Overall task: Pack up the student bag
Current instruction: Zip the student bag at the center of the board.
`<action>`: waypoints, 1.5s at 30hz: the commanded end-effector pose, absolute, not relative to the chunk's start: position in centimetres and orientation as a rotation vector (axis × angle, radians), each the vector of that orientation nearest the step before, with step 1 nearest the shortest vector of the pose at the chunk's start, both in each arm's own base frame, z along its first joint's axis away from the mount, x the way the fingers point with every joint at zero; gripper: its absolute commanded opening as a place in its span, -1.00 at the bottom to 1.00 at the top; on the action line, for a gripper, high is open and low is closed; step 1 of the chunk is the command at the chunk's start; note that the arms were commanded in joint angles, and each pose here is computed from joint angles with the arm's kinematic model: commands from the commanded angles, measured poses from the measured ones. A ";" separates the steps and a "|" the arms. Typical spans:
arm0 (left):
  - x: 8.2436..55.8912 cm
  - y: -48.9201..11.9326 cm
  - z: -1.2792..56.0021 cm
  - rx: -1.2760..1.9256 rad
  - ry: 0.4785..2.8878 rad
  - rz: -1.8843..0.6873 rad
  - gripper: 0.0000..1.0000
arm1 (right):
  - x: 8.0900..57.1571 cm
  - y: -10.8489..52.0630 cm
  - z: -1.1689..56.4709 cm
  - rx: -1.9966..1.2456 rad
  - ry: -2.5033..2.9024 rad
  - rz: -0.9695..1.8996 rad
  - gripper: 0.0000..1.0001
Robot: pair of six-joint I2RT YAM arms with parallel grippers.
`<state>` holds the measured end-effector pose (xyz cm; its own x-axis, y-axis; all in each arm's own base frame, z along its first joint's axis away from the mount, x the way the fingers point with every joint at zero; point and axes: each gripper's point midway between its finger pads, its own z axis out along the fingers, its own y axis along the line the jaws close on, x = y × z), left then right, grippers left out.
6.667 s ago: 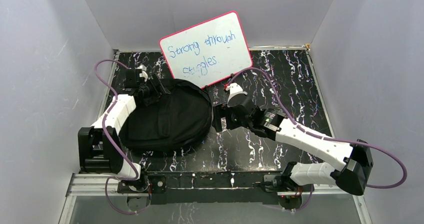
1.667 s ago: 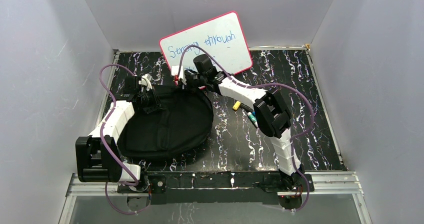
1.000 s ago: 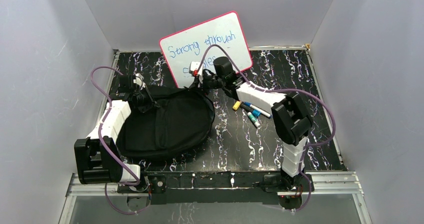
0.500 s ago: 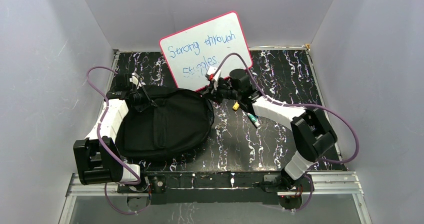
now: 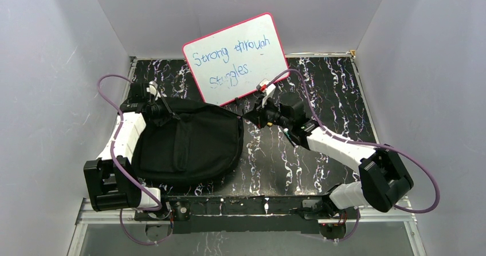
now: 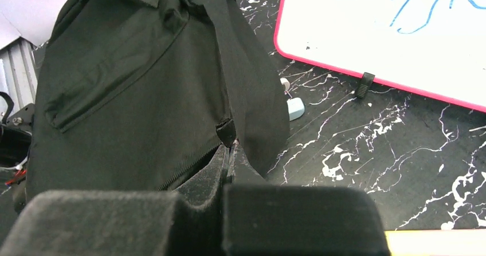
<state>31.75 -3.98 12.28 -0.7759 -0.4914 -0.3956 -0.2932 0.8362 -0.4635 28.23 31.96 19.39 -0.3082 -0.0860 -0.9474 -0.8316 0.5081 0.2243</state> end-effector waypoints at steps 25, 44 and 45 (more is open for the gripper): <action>34.7 -25.1 27.5 0.094 1.943 -1.016 0.32 | 30.0 33.9 23.0 -0.685 1.594 1.036 -1.00; 31.8 -28.8 23.0 0.209 2.057 -1.046 0.12 | 30.5 34.1 23.4 -0.649 1.604 1.048 -1.00; 31.7 -28.8 22.8 0.210 2.062 -1.045 0.10 | 30.5 34.1 23.4 -0.646 1.605 1.048 -1.00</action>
